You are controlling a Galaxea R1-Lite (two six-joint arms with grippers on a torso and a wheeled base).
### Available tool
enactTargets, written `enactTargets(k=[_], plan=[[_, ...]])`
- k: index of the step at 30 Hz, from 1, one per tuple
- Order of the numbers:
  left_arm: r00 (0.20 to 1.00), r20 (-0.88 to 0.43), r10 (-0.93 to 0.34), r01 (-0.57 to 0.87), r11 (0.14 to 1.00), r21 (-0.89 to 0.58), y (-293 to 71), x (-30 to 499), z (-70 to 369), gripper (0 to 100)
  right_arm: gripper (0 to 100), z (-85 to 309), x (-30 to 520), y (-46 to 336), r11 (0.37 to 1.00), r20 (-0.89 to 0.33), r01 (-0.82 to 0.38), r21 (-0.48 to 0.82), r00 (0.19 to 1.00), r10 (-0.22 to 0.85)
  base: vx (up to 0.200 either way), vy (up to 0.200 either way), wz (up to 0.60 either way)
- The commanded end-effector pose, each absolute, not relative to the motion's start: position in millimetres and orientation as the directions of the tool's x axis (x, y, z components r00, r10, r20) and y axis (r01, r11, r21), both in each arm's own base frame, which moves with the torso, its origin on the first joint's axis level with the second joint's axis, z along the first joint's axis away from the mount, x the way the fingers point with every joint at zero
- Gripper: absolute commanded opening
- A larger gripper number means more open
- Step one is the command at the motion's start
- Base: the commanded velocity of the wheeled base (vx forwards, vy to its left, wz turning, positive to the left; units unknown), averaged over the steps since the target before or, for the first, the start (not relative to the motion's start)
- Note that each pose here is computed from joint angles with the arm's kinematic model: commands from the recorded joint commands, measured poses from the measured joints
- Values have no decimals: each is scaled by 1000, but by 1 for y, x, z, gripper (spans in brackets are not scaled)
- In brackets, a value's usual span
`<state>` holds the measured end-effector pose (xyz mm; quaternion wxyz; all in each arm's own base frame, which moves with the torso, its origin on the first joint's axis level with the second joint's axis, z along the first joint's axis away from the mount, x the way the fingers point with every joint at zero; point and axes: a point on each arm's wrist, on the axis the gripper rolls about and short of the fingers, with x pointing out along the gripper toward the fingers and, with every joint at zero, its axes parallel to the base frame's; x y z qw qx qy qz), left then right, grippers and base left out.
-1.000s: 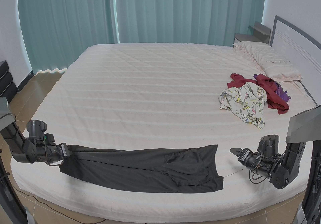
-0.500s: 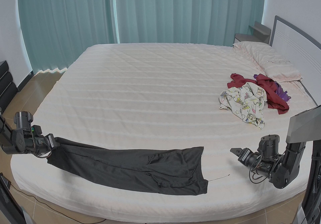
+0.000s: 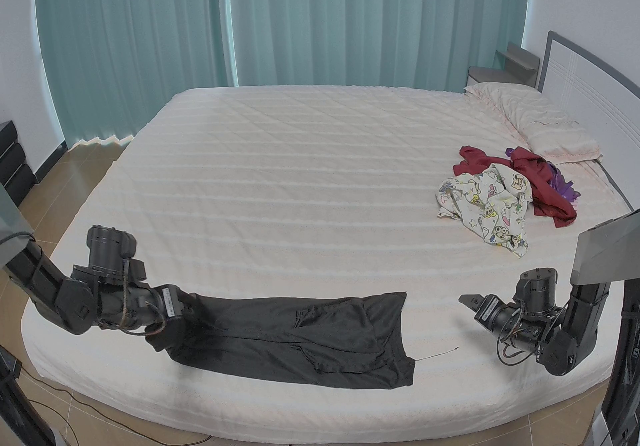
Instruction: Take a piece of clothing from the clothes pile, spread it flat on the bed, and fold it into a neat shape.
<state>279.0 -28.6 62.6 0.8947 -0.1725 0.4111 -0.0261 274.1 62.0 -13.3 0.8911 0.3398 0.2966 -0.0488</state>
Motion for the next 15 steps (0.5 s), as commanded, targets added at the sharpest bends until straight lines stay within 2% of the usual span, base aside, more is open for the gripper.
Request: enactTargets(k=[1,3,4,6,15], plan=[[611,-744,-268,33,949,-315,-99,267,55,0,100,-14,274,62,765,-563,289,576,818,115,0,0,0],[608,-747,-271,41,950,-311,-103,266,54,0,100,-14,274,62,765,-563,289,576,818,115,0,0,0],[597,-752,-280,75,953,-295,-126,266,48,0,100,-14,274,62,765,-563,289,575,819,113,0,0,0],[589,-756,-286,97,954,-285,-148,268,41,0,100,-14,274,62,765,-563,289,575,819,113,0,0,0],[542,-754,-373,231,928,-293,-206,264,28,0,100,-14,274,63,766,-563,288,575,819,115,0,0,0]])
